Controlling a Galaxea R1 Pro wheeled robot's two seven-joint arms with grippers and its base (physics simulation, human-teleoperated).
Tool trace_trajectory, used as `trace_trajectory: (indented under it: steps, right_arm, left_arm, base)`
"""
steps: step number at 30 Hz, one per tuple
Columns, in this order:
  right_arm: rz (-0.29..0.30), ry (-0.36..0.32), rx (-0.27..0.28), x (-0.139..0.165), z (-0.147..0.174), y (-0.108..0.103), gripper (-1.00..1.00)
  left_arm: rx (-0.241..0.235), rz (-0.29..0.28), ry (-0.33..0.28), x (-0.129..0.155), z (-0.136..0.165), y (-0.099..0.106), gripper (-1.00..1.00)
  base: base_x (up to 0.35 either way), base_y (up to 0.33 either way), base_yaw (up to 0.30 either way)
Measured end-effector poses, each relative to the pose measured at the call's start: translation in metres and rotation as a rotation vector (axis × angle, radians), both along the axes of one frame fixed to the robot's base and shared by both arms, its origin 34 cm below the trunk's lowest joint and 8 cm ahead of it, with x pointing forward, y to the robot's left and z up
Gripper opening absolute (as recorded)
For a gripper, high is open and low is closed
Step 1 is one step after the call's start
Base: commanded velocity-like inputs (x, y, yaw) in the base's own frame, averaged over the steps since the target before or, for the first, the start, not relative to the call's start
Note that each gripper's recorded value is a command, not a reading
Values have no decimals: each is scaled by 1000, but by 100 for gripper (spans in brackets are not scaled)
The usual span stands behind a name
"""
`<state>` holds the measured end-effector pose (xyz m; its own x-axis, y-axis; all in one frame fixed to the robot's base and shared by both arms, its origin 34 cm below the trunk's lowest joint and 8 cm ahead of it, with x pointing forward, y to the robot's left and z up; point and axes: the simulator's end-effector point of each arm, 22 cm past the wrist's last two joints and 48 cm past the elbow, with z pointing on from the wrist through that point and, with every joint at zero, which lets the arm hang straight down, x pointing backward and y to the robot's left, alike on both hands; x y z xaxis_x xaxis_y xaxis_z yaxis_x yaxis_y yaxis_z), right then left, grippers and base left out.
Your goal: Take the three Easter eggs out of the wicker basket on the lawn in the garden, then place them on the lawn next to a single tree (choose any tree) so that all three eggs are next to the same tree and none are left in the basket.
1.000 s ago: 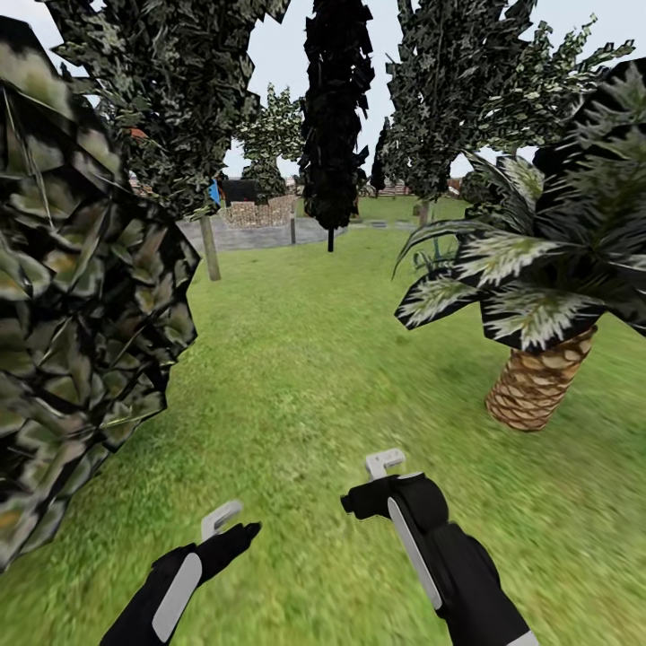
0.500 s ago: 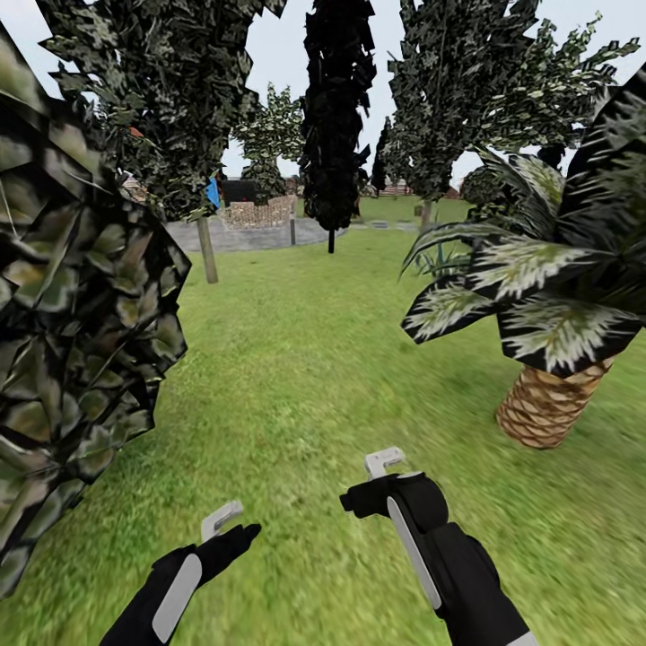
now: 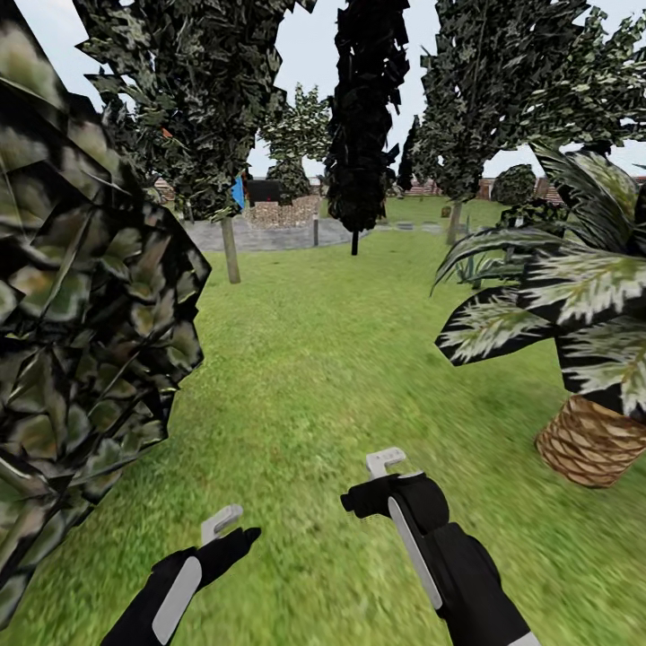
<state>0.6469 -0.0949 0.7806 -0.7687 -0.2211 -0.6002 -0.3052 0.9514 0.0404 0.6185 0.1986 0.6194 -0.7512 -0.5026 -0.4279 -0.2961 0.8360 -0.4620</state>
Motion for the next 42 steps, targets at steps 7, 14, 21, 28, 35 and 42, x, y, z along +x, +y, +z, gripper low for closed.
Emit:
trace_trajectory:
  steps: [7, 14, 21, 28, 35, 42]
  right_arm:
    - [-1, -2, -2, 0, 0, -1, 100]
    - [0, -3, -3, 0, 1, -1, 100]
    - [1, -3, -3, 0, 1, -1, 100]
    - [2, -4, -3, 0, 1, 0, 100]
    - [3, -16, 1, 2, 6, 1, 100]
    - [3, -22, 3, 2, 8, 1, 100]
  left_arm:
    - [-5, -4, 15, -5, -5, -2, 100]
    - [-5, -3, 16, -5, -6, -2, 100]
    - [-3, -3, 15, -5, -6, -1, 100]
    - [-3, -3, 14, -5, -6, -1, 100]
    - [-3, -3, 14, -5, -6, -1, 100]
    - [-3, -3, 15, -5, -6, -1, 100]
  base:
    - [334, 0, 4]
    - [334, 0, 0]
    - [334, 0, 0]
    - [334, 0, 0]
    - [334, 0, 0]
    - [334, 0, 0]
